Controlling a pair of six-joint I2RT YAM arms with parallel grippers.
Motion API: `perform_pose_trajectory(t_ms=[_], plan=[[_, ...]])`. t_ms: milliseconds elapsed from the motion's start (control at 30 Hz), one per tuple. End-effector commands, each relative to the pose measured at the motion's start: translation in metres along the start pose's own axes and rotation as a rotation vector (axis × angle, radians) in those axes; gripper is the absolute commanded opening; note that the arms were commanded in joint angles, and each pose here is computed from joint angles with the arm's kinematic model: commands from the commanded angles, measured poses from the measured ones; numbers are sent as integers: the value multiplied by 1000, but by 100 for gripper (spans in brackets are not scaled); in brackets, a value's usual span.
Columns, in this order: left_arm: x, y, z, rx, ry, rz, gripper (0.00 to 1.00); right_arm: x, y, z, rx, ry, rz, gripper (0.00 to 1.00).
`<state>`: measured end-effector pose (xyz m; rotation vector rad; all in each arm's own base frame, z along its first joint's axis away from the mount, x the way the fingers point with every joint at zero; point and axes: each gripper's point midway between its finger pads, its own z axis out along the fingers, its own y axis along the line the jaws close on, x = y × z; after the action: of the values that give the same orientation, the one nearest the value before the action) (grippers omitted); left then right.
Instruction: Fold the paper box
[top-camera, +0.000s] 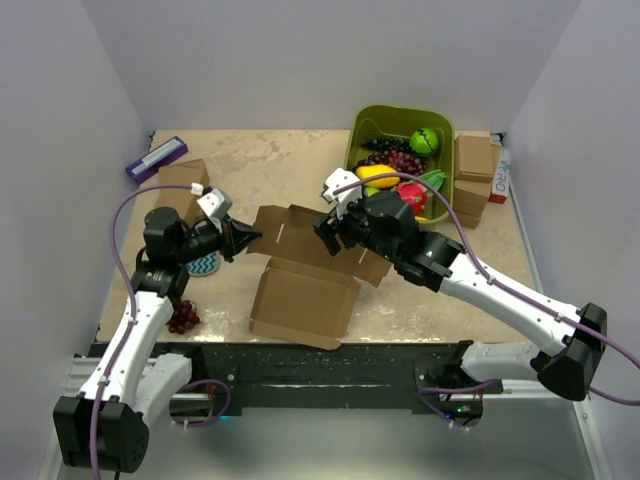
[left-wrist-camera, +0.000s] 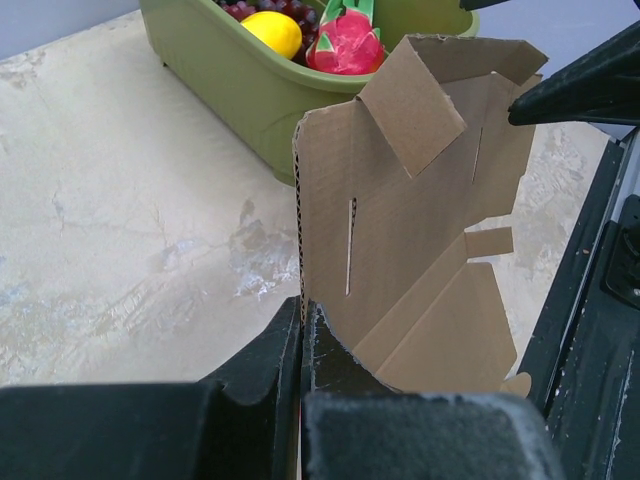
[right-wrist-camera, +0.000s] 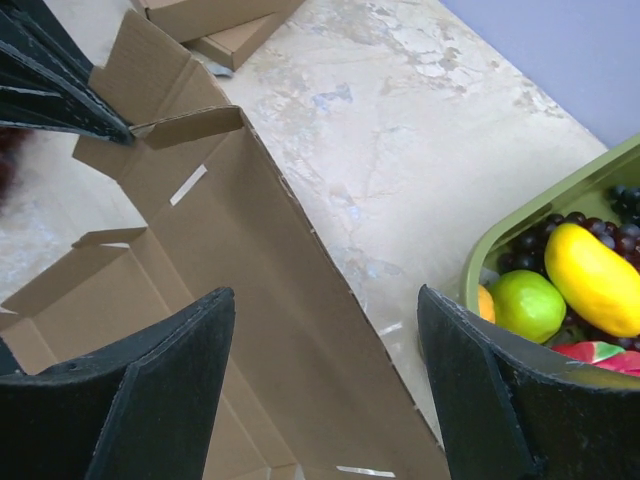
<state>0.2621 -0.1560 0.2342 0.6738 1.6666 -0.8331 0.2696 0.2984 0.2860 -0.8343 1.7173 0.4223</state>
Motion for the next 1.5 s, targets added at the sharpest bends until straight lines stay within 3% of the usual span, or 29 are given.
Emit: perform_pose_trajectory(t_ms=[0, 67, 200, 400, 800, 933, 1033, 1067, 1167, 1200, 1367, 1400, 1467], plan=[[-11, -5, 2, 34, -26, 48, 0, -6, -7, 6, 36, -46, -56, 75], [-12, -5, 2, 34, -27, 48, 0, 1, -6, 10, 34, -31, -62, 73], [-11, 0, 3, 9, -25, 34, 0, 7, -1, 13, 7, -24, -61, 54], [-10, 13, 4, -59, -21, 10, 0, 21, 11, 19, -40, -1, -47, 37], [-10, 3, 8, 6, -47, -32, 0, 57, 24, 39, -64, 79, 0, 34], [-4, 13, 7, -53, -28, -31, 0, 53, 22, 34, -42, 76, 60, 40], [0, 25, 5, -134, -3, -9, 0, 39, 10, 20, 33, 54, 170, 57], [2, 26, 4, -149, 3, -1, 0, 35, 7, 16, 59, 44, 210, 67], [-1, 27, 3, -178, -1, 41, 0, 21, 0, 1, 127, -6, 442, 83], [-2, 26, 3, -180, -4, 51, 0, 17, 5, -1, 122, -23, 575, 86], [-5, 25, 4, -210, -10, 88, 0, 3, 35, -4, -25, -87, 941, 88], [3, 23, 3, -213, 15, 70, 0, -16, 40, -5, -84, -152, 1056, 88], [2, 21, 3, -214, 15, 104, 0, -13, 51, -3, -154, -159, 1142, 88]])
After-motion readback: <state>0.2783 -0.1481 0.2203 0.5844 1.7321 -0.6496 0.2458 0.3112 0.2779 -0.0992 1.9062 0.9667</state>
